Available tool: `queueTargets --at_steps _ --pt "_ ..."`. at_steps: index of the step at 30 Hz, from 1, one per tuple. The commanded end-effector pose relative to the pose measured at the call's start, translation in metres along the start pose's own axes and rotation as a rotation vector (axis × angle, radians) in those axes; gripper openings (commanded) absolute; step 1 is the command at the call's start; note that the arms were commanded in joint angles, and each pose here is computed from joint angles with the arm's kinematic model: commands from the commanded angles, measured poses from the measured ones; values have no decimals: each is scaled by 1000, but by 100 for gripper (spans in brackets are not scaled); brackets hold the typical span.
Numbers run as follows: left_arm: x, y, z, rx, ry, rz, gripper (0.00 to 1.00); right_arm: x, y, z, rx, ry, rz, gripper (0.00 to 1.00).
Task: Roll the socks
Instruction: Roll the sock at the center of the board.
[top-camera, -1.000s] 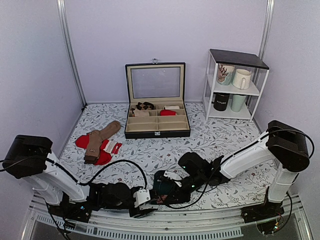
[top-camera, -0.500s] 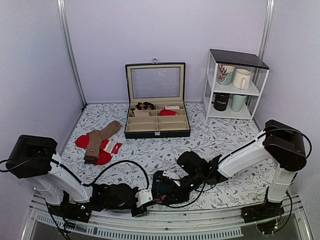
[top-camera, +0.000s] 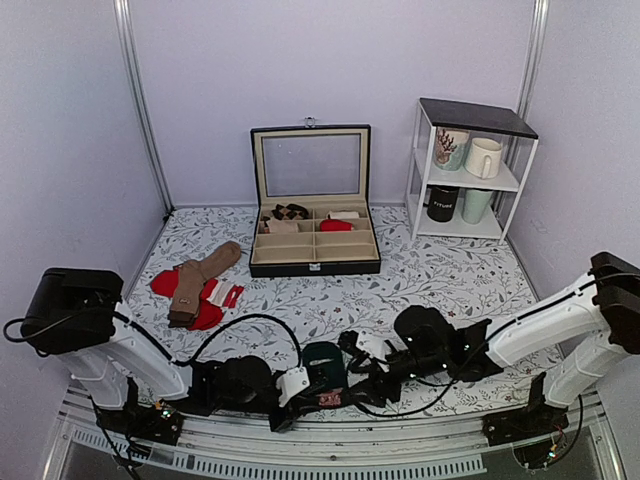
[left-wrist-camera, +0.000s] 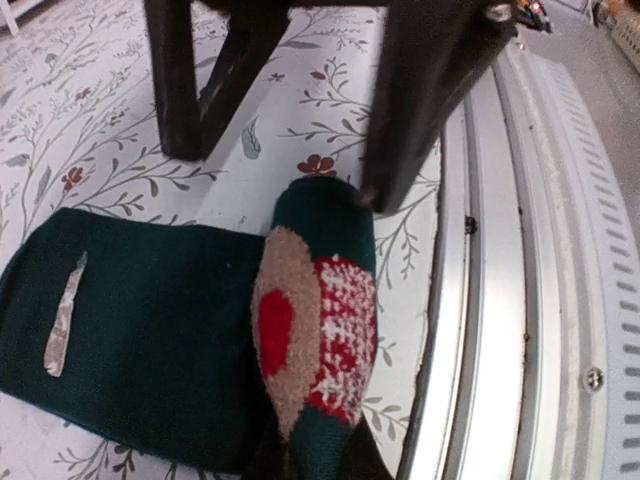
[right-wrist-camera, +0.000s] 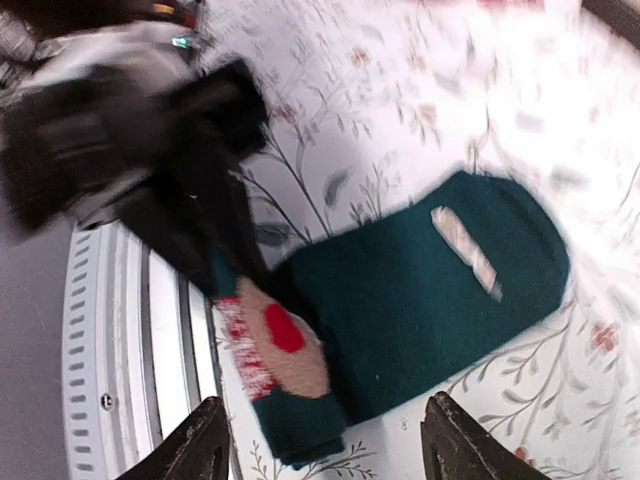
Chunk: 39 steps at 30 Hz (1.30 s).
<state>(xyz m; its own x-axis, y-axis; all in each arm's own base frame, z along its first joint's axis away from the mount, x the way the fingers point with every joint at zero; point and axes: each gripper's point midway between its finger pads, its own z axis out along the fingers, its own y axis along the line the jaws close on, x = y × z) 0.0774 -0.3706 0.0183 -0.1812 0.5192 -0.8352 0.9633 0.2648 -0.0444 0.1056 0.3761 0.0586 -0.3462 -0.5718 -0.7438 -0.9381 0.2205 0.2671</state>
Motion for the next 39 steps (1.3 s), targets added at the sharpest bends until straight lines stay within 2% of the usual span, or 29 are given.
queueTargets --at_steps 1,6,18,20,27,29,34,35,36,39 --pt "57 -4 0 83 200 -133 0 -39 17 -22 107 -255 -376 67" --pt "71 -5 -2 118 245 -211 0 -24 29 -7 103 -207 -487 68" --pt "81 -5 -3 143 272 -260 0 12 19 20 125 -69 -488 63" --pt "82 -5 -2 146 274 -263 0 14 17 23 130 -56 -487 59" --pt "85 -5 -1 152 280 -275 0 25 14 31 126 5 -450 33" --pt "85 -4 -1 146 281 -284 0 28 16 31 111 20 -435 31" --pt "59 13 -13 42 178 -223 45 44 21 32 56 104 -340 25" --pt "49 17 -17 13 144 -197 62 46 23 31 32 115 -306 25" --pt "38 19 -21 -11 111 -164 70 50 24 31 -1 138 -256 25" --pt "5 16 -36 -77 1 -29 76 60 19 32 -50 194 -122 24"
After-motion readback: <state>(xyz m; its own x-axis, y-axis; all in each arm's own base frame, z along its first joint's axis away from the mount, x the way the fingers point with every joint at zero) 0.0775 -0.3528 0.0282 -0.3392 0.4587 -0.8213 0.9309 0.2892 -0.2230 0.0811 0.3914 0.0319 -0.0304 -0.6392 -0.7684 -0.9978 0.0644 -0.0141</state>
